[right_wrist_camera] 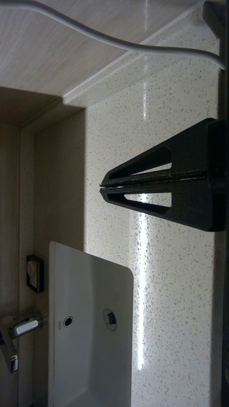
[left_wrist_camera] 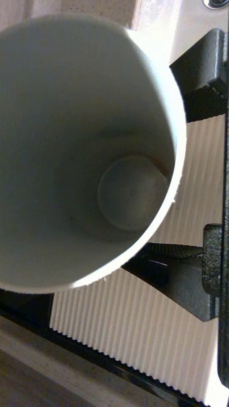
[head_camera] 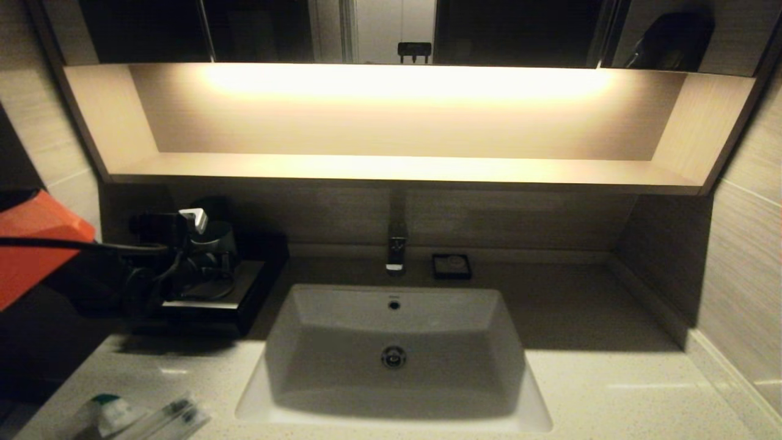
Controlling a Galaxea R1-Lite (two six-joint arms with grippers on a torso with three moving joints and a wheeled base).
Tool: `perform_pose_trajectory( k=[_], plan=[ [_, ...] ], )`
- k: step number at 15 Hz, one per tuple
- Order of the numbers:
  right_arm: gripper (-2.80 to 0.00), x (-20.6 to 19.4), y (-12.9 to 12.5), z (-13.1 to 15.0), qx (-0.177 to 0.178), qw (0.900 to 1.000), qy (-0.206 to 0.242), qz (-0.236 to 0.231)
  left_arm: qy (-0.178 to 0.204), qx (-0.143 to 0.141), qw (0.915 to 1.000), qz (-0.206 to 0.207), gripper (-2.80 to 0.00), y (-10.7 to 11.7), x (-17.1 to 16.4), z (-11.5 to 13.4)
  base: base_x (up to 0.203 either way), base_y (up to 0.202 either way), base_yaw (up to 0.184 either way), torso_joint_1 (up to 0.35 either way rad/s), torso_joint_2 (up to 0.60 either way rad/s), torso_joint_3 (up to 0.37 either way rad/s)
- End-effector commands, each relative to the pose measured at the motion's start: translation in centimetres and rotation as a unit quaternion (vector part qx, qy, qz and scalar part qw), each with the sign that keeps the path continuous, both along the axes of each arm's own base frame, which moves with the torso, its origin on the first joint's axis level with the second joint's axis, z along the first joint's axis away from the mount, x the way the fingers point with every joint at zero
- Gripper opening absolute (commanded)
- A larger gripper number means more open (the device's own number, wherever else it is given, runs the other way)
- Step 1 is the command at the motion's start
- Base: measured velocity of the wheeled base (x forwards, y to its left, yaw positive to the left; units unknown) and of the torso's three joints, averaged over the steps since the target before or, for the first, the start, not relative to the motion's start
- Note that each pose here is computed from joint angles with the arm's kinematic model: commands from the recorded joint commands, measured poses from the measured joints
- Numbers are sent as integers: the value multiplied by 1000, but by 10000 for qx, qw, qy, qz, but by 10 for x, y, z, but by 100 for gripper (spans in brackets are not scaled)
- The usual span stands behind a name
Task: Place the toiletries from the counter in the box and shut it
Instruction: Place the cup on the storage box
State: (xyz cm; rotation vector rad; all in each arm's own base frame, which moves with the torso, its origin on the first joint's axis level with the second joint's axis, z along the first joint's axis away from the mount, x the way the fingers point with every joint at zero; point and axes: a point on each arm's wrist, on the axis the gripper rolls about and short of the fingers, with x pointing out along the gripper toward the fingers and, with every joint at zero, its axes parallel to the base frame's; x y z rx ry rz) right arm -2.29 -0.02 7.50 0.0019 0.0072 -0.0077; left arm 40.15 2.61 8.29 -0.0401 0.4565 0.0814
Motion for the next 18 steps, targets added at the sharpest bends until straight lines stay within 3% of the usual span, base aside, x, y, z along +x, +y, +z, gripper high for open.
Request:
perform_pose_trajectory(
  k=[1,18],
  plan=[
    [-280,0,0,0,-2,10000,2,0,-40,-1,10000,2,-280,0,4,1,0,0,0,0,0,0],
    [-280,0,0,0,-2,10000,2,0,-83,-6,10000,5,-280,2,20,9,0,0,0,0,0,0]
  ],
)
